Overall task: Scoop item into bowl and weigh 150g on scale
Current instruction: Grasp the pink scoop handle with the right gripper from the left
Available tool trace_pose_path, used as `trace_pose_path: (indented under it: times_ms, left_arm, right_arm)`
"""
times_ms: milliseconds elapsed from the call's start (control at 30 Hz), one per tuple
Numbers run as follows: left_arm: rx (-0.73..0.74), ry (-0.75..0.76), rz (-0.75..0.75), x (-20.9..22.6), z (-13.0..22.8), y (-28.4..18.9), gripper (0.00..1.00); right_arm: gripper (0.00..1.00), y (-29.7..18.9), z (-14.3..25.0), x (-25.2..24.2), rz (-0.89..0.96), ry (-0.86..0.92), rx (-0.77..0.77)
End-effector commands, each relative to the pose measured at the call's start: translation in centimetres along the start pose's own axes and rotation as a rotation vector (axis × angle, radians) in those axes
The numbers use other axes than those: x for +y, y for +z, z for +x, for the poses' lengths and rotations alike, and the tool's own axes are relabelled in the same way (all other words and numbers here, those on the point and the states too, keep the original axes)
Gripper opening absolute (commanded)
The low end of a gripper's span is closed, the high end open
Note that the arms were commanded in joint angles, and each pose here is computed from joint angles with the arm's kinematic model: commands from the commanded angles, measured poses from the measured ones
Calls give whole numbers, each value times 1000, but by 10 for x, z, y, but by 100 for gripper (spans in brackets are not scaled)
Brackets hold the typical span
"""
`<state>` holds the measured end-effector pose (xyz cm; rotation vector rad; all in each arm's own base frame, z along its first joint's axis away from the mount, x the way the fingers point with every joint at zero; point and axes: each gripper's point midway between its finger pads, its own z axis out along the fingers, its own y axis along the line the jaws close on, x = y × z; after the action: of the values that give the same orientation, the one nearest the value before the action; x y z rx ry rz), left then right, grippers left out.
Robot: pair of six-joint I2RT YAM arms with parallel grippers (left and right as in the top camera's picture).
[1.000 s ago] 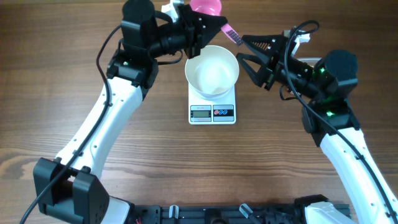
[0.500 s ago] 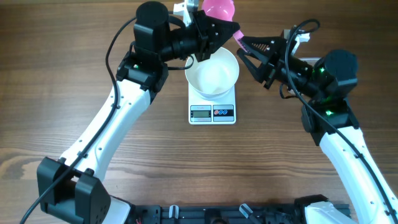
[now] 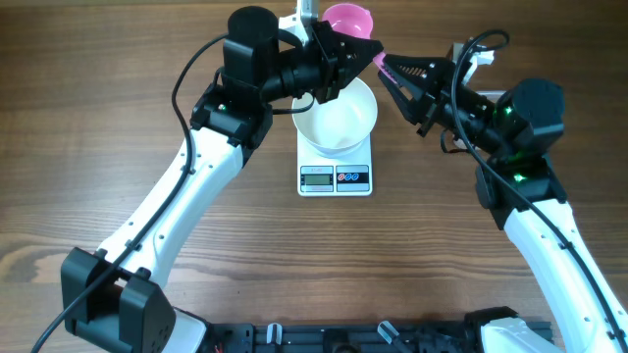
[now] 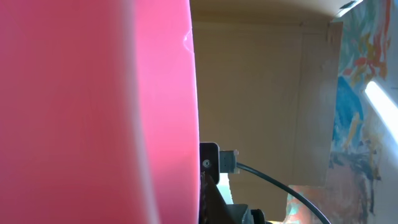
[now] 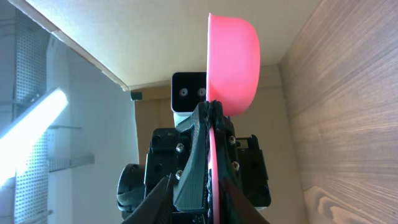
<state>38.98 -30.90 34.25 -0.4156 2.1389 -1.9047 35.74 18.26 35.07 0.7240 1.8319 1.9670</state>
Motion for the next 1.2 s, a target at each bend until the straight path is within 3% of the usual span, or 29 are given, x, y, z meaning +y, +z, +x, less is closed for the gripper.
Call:
trace_pose_path:
  times_ms: [0,233,1167]
  left_arm:
    - [-15,-1,26,-16,2,-4,4]
    - [-15,-10,26,-16,1,-4,4]
    - [34,-5,30,-17,10,-4,4]
  right_arm:
    - [24,3,-4,5,-12,-35,-19]
    - [17,3,-5,6,-13,-58,-23]
    - [17,3,-9,6,-16,-68,-49]
